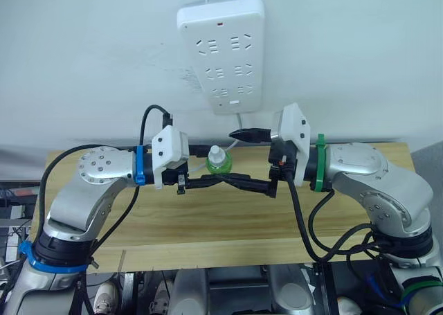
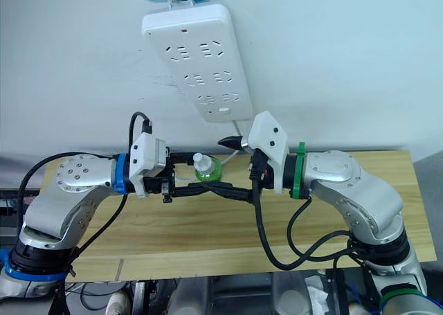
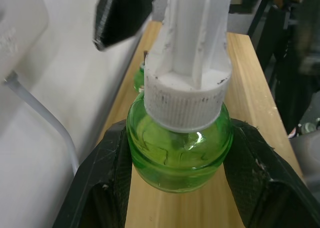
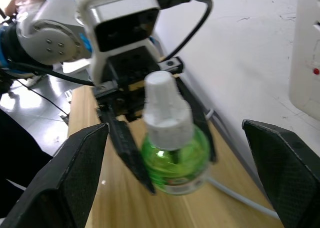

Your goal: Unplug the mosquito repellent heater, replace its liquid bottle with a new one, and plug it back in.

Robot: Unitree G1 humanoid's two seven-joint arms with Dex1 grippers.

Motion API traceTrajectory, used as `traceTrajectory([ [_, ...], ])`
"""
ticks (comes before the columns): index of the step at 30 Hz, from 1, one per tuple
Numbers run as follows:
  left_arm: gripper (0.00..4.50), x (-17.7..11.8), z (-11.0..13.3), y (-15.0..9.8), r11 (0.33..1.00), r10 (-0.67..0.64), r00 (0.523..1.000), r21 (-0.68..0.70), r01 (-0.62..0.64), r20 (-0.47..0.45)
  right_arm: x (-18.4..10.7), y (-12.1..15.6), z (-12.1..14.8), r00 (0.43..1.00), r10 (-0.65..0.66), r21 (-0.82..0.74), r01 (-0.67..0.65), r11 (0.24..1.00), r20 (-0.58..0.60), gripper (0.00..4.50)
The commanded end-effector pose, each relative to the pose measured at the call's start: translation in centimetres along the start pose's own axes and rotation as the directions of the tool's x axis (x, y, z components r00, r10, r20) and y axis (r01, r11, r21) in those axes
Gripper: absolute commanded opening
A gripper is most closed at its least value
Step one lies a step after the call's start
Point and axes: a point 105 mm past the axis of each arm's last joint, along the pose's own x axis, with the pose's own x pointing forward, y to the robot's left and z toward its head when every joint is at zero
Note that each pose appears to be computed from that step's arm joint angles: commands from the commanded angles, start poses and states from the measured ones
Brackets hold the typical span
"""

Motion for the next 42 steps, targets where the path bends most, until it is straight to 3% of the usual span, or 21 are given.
traceTrajectory([
  [1,2.22,0.3,0.8,-0.2,0.999,-0.023,0.999,0.035,0.022,0.037,-0.1,0.8,1.4,0.999,0.019,-0.040,-0.017,0.999,0.040,4.50],
  [13,2.22,1.1,1.4,0.2,0.999,-0.027,0.998,0.041,0.025,0.061,0.4,0.6,1.6,0.999,0.010,-0.056,-0.008,0.998,0.037,4.50],
  [17,2.22,1.3,1.6,0.1,0.999,-0.034,0.997,0.041,0.031,0.069,0.6,0.6,1.5,0.999,0.012,-0.055,-0.010,0.998,0.035,3.56],
  [35,2.22,0.8,1.6,0.6,0.999,-0.016,0.999,0.040,0.014,0.052,0.2,0.2,0.9,1.000,-0.010,-0.054,0.010,0.998,-0.004,3.56],
  [42,2.22,0.8,1.4,1.3,0.998,0.038,0.998,0.046,-0.040,0.046,0.4,-0.2,1.1,0.994,-0.108,-0.068,0.108,0.992,0.005,3.56],
])
